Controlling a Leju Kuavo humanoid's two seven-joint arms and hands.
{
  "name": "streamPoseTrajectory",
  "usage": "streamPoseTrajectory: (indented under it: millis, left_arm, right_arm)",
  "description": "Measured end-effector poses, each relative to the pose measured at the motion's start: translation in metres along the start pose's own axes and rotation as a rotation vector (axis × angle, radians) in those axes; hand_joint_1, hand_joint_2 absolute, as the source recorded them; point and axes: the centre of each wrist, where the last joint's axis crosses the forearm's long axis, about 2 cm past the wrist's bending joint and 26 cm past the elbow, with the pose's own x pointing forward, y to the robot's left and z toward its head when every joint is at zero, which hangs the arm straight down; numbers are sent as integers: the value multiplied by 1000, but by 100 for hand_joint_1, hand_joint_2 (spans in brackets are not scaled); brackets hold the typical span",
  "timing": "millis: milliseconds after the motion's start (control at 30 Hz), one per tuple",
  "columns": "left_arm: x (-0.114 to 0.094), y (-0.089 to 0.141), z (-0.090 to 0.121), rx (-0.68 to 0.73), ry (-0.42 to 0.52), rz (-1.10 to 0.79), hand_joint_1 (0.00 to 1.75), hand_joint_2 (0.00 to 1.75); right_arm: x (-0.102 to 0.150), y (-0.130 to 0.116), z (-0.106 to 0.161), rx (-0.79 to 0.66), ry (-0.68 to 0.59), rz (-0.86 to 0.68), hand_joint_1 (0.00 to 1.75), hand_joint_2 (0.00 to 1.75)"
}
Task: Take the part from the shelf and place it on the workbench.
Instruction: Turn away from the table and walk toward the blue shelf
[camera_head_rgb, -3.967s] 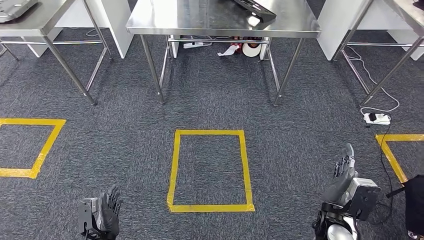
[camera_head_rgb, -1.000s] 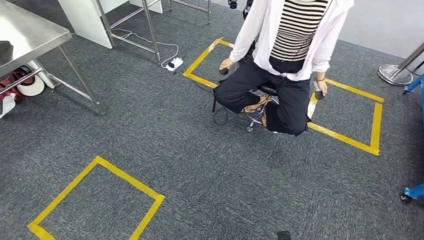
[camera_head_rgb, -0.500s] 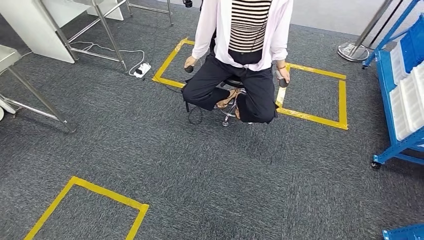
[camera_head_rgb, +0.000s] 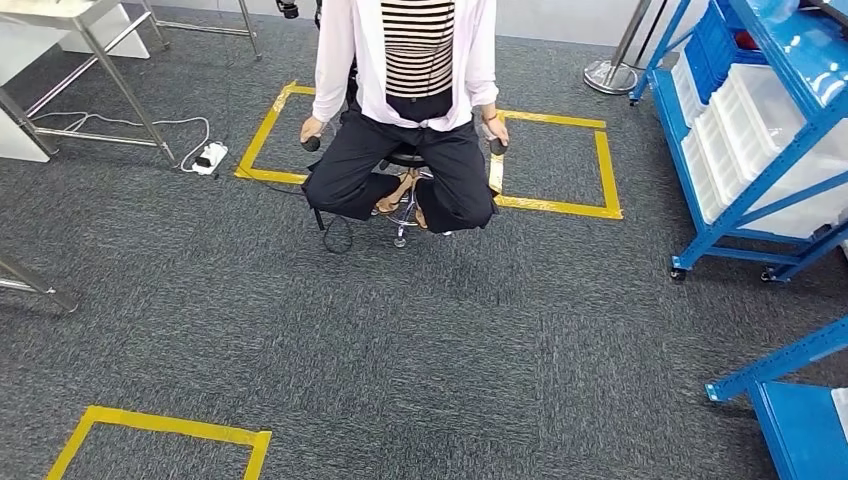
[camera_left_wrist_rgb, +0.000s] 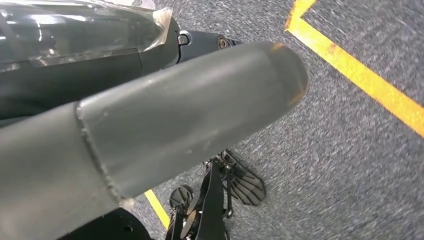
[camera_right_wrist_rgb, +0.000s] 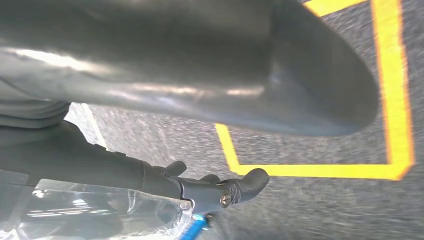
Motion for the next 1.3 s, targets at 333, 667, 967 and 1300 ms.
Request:
streamPoseTrajectory:
  millis: [333,667,967,1300]
  left_arm:
    - [4,-2,0,17,10,-35,0,0]
    - [2,-2,1,22,12,-114,0,0]
    - [5,-3,0,20,10,-127,0,0]
    - [8,-6,1,18,35,-132,0,0]
  right_arm:
    - [0,-2,-1,-10,13,-20,0,0]
    - [-3,3,3,-48,117,-54,0,0]
    - [-3,5,4,-47,152,-69,0,0]
    - [-3,8,6,-45,184,-79,0,0]
